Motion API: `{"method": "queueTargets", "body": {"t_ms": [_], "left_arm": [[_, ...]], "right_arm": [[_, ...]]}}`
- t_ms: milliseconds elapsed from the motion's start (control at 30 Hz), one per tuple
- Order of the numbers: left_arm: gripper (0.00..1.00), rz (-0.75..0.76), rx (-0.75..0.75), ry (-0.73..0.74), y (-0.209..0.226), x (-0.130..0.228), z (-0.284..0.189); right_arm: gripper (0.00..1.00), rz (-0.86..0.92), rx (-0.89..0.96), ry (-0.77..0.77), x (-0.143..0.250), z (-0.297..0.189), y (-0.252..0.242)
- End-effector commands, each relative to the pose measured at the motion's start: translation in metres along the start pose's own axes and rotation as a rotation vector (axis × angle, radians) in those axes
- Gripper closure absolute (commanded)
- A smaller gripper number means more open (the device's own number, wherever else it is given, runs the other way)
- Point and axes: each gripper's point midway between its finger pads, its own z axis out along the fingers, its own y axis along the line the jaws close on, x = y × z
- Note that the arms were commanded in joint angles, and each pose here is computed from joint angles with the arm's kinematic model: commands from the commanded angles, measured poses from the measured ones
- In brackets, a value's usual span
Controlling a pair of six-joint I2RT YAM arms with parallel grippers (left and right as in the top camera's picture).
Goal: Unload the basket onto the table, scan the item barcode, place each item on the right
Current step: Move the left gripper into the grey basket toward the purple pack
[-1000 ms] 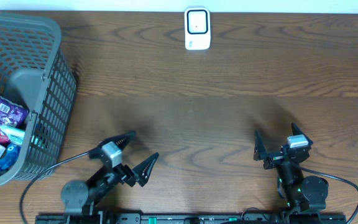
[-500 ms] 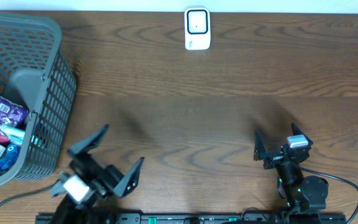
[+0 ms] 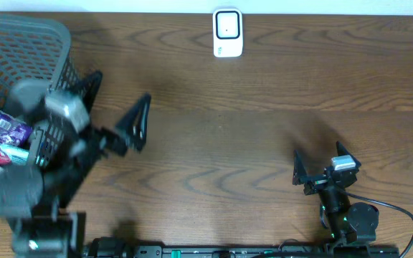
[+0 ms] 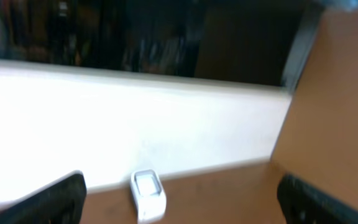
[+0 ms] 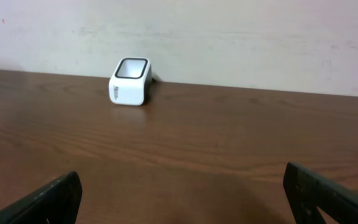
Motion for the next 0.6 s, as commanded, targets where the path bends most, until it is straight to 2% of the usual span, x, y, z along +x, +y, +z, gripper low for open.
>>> {"method": "queueTargets", "body": {"t_ms": [0, 167, 267, 400, 567], "left_arm": [[0.02, 0.096, 0.022, 0.024, -0.004, -0.035, 0.017], [0.02, 0.151, 0.021, -0.047, -0.002, -0.069, 0.031], [0.02, 0.142, -0.074, -0.048, 0.018, -0.08, 0.031], [0.02, 0.096, -0.21, 0.019, 0.054, -0.085, 0.028], [0.02, -0.02, -0.435, 0.156, 0.123, -0.094, 0.013]], "right_arm": [[0.01, 0.003, 0.005, 0.001, 0.001, 0.0, -0.001], [0.01, 0.003, 0.005, 0.001, 0.001, 0.0, -0.001], [0.01, 0.003, 0.005, 0.001, 0.001, 0.0, -0.001], [0.01, 0.003, 0.005, 0.001, 0.001, 0.0, -0.001], [0.01, 0.003, 0.005, 0.001, 0.001, 0.0, -0.001]]}}
